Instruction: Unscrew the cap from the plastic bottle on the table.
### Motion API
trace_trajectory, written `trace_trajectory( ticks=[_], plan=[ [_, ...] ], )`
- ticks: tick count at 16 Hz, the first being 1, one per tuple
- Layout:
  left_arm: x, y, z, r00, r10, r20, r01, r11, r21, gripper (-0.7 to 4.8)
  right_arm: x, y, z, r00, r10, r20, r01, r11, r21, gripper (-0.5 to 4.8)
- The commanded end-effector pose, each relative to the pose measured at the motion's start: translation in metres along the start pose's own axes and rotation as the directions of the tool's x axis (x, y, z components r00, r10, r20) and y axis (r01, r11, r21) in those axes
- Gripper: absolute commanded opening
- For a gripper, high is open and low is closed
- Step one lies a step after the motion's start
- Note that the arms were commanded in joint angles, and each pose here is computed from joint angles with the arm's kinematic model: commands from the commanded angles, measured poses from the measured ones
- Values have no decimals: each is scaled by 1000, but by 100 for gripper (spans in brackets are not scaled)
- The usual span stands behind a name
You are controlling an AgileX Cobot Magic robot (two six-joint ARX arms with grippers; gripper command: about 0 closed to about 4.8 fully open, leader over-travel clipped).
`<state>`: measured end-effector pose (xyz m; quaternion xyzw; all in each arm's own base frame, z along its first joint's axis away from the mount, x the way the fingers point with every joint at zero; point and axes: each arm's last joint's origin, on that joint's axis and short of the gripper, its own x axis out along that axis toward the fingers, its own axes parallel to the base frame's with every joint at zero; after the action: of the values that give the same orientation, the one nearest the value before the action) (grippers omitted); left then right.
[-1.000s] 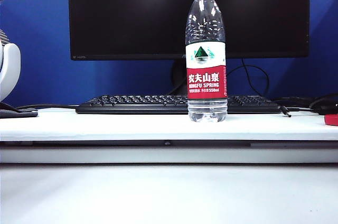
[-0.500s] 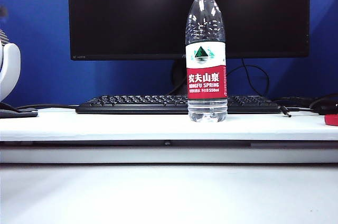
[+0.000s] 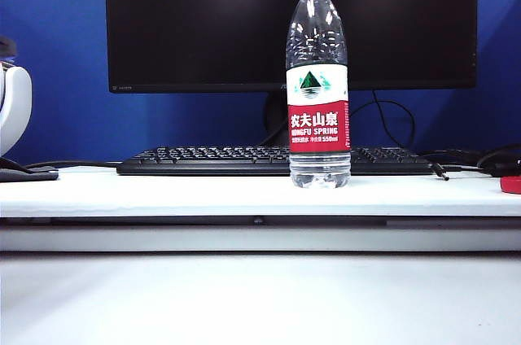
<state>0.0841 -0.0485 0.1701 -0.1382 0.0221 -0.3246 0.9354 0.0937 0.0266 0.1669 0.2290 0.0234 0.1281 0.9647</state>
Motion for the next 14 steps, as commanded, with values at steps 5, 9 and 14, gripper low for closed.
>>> trace_trajectory(
  ticks=[5, 9, 14],
  plan=[
    [0, 0, 0, 1000, -14, -10, 14, 999, -40, -4, 0, -1, -1, 1000, 0, 4, 0, 1000, 4, -1],
    [0, 0, -1, 1000, -14, -10, 13, 999, -40, -4, 0, -1, -1, 1000, 0, 4, 0, 1000, 4, -1],
    [0, 0, -1, 1000, -14, -10, 13, 999, -40, -4, 0, -1, -1, 1000, 0, 4, 0, 1000, 4, -1]
  ],
)
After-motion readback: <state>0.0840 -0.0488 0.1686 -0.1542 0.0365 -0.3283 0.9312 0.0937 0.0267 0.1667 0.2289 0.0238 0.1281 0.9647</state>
